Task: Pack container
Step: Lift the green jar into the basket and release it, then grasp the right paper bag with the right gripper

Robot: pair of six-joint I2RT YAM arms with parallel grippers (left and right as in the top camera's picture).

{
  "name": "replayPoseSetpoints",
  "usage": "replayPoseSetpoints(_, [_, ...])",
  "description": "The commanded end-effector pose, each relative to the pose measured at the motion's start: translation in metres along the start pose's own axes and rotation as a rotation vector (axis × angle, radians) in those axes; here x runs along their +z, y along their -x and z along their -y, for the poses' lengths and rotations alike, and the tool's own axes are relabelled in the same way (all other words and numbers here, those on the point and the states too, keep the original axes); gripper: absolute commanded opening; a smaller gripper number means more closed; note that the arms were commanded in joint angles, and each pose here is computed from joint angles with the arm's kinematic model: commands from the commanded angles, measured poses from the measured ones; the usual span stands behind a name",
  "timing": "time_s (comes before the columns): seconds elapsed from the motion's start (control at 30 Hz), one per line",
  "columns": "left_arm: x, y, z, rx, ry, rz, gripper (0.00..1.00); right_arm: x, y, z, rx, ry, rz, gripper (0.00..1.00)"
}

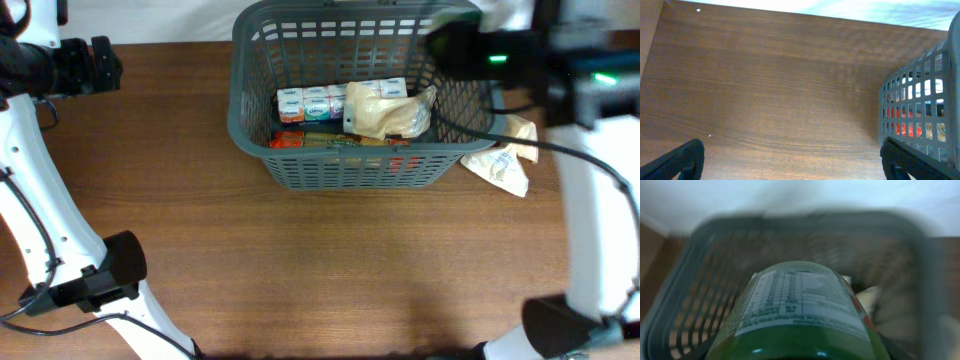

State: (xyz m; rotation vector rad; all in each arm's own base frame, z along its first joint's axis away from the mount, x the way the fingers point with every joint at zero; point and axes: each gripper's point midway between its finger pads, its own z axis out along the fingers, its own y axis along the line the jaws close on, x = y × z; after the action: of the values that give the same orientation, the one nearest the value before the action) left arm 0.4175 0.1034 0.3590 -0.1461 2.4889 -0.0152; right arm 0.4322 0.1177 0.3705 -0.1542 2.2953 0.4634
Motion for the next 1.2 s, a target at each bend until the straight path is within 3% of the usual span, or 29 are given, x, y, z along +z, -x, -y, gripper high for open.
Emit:
replayPoseSetpoints(0.0, [-0.003,-0.001,-0.001,-0.011,0.005,0.003,0.99,0.067,-0.039,-0.035,-0.081,0.07,-0.174,0.17])
replayPoseSetpoints(0.17, [-0.003,-0.001,-0.001,-0.011,0.005,0.003,0.99,0.131,-0.092,-0.011,-0.1,-0.084,-0.375,0.12])
replayPoseSetpoints(0.27, [-0.003,-0.001,-0.001,-0.011,0.005,0.003,0.99,0.151,-0.125,0.006,-0.077,-0.118,-0.505,0.16])
replayPoseSetpoints(0.37, [-0.003,-0.001,-0.001,-0.011,0.005,0.003,0.99,0.162,-0.147,0.018,-0.074,-0.158,-0.586,0.31])
replayPoseSetpoints(0.53, [-0.003,-0.001,-0.001,-0.011,0.005,0.003,0.99,0.167,-0.166,0.025,-0.064,-0.179,-0.651,0.68])
replayPoseSetpoints(0.6, [-0.003,-0.001,-0.001,-0.011,0.005,0.003,0.99,0.163,-0.165,0.023,-0.059,-0.165,-0.653,0.76])
replayPoseSetpoints(0.7, [-0.003,-0.001,-0.001,-0.011,0.005,0.003,0.99,0.143,-0.135,0.021,-0.053,-0.161,-0.573,0.97])
replayPoseSetpoints(0.73, [-0.003,-0.001,-0.001,-0.011,0.005,0.003,0.99,0.132,-0.119,0.02,-0.05,-0.16,-0.53,0.99])
replayPoseSetpoints(0.93, [-0.003,-0.001,-0.001,-0.011,0.005,0.003,0.99,0.032,-0.003,0.036,-0.036,-0.232,-0.142,1.0])
replayPoseSetpoints(1.0, [-0.003,-0.001,-0.001,-0.01,0.005,0.003,0.99,-0.027,0.038,0.06,0.009,-0.285,0.037,0.98])
replayPoseSetpoints(1.17, [-0.003,-0.001,-0.001,-0.011,0.005,0.003,0.99,-0.098,0.056,0.14,0.204,-0.44,0.188,1.0])
